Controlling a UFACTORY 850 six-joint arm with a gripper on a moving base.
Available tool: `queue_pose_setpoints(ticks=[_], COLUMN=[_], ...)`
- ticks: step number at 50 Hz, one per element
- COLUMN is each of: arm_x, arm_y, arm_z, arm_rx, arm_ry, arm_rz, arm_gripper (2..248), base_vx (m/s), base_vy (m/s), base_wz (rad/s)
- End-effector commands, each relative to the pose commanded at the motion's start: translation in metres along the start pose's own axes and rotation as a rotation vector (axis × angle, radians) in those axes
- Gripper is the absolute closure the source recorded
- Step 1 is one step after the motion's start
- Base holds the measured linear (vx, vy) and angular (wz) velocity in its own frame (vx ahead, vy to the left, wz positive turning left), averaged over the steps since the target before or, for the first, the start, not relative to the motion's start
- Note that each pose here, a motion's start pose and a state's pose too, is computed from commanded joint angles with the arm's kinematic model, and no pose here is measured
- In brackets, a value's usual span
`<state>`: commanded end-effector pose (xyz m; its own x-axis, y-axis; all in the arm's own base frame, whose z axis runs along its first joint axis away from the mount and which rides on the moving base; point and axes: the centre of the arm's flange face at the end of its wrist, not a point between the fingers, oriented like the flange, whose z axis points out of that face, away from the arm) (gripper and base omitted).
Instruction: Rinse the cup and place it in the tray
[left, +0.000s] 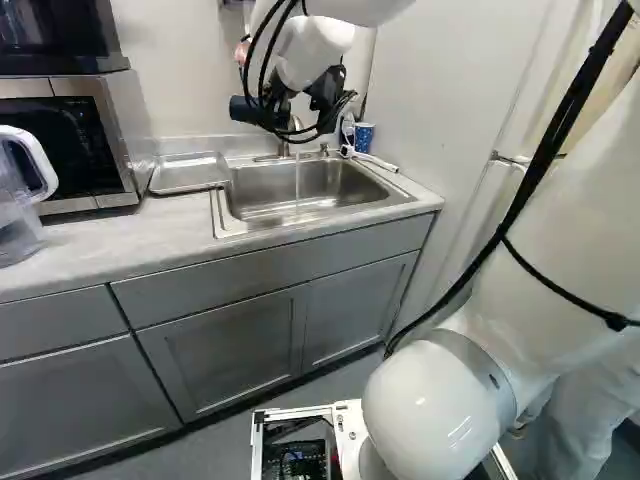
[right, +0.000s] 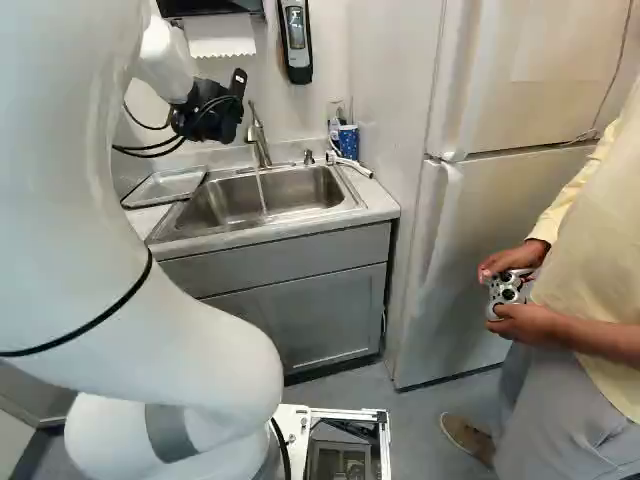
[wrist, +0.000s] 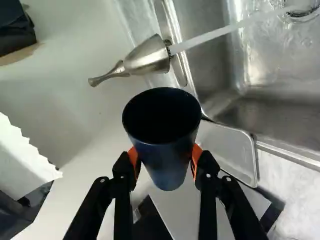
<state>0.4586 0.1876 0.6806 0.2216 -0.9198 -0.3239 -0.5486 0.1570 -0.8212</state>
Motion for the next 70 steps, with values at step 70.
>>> queue_pose_setpoints(ticks=[70], arm_x=[0.0], arm_y=[0.0], arm_z=[0.0], arm_rx=[0.0], arm_ry=[0.0], arm_rz=[-0.734], arm_gripper=[130], base_vx=[0.0], base_vy=[0.0], base_wz=[0.0])
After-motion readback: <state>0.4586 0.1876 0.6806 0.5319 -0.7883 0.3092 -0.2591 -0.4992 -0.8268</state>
